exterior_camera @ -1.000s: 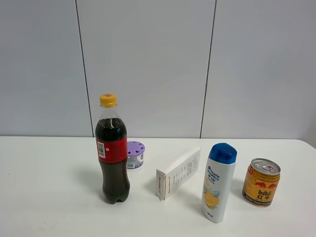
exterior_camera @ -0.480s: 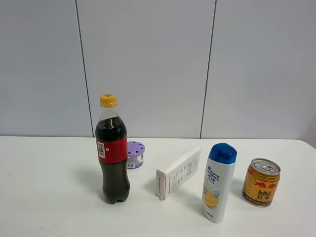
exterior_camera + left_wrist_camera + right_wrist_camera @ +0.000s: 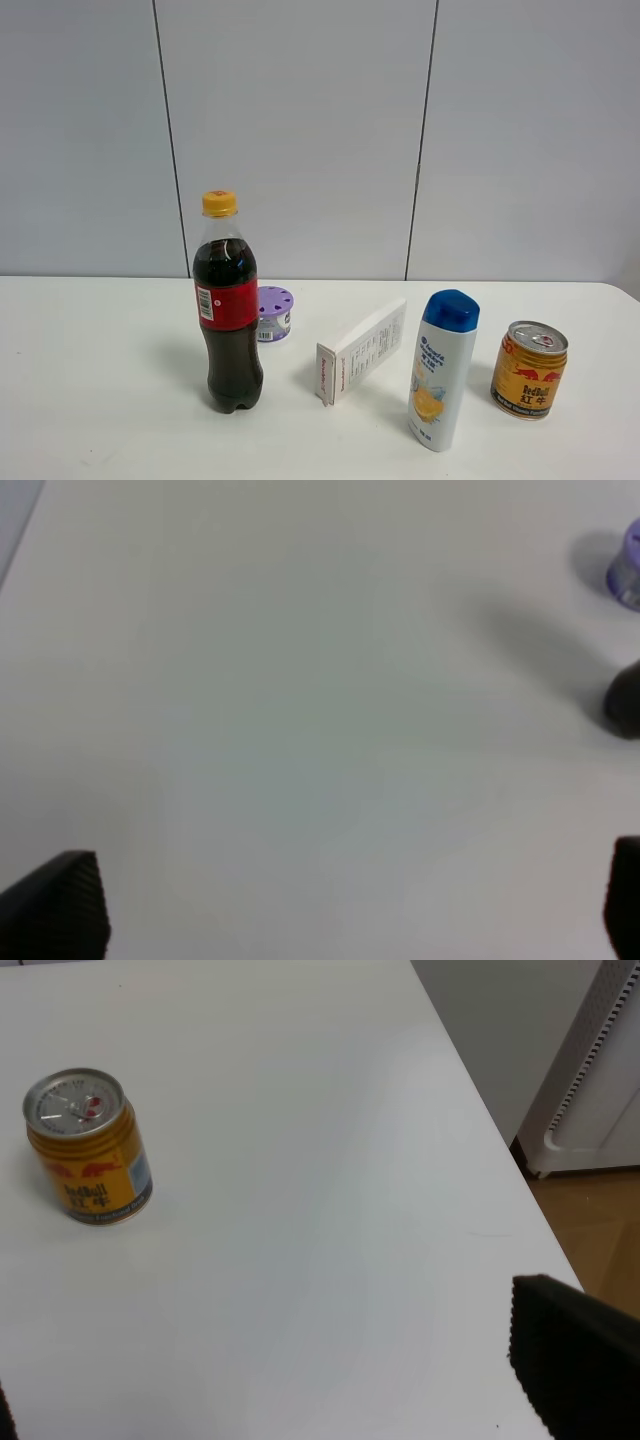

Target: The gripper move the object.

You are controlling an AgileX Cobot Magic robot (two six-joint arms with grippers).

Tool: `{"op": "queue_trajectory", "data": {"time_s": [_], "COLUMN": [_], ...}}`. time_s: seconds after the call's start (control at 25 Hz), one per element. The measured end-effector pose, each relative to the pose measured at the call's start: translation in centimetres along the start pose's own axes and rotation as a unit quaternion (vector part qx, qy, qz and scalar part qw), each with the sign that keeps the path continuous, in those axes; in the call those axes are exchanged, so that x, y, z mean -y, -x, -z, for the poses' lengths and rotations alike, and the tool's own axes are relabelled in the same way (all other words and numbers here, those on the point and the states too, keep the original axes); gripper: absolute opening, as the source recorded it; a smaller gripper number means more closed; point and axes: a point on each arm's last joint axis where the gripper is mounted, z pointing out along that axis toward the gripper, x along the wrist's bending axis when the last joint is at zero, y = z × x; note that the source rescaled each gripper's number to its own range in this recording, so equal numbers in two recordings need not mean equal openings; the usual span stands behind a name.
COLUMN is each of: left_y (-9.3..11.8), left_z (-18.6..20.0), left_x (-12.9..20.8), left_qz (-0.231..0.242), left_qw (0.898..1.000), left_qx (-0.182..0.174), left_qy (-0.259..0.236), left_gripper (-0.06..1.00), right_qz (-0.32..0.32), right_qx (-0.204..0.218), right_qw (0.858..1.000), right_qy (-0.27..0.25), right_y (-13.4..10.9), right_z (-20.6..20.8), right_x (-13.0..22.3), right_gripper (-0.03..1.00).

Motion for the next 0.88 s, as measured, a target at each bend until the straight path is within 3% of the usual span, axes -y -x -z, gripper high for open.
{"op": "queue_trajectory", "data": {"time_s": [0.32,0.88], "left_y": [0.4,0.7], "left_z": [0.6,0.0], "left_x": [4.7,8.5], "left_qz": [-0.002,-0.046], "left_qw": [0.999,0.996], "left_qx": [0.007,0.016], "left_qy": [0.042,0.077], "left_gripper": [1.0,1.0], "right_qz": [0.0,0.0], "right_qx": [0.0,0.0], "right_qw": [1.0,1.0], "right_qy": [0.0,0.0], "right_y": [0.0,0.0], "right_z": [0.0,0.0], "right_x": [0.0,0.0], "right_gripper": [1.0,1.0]}}
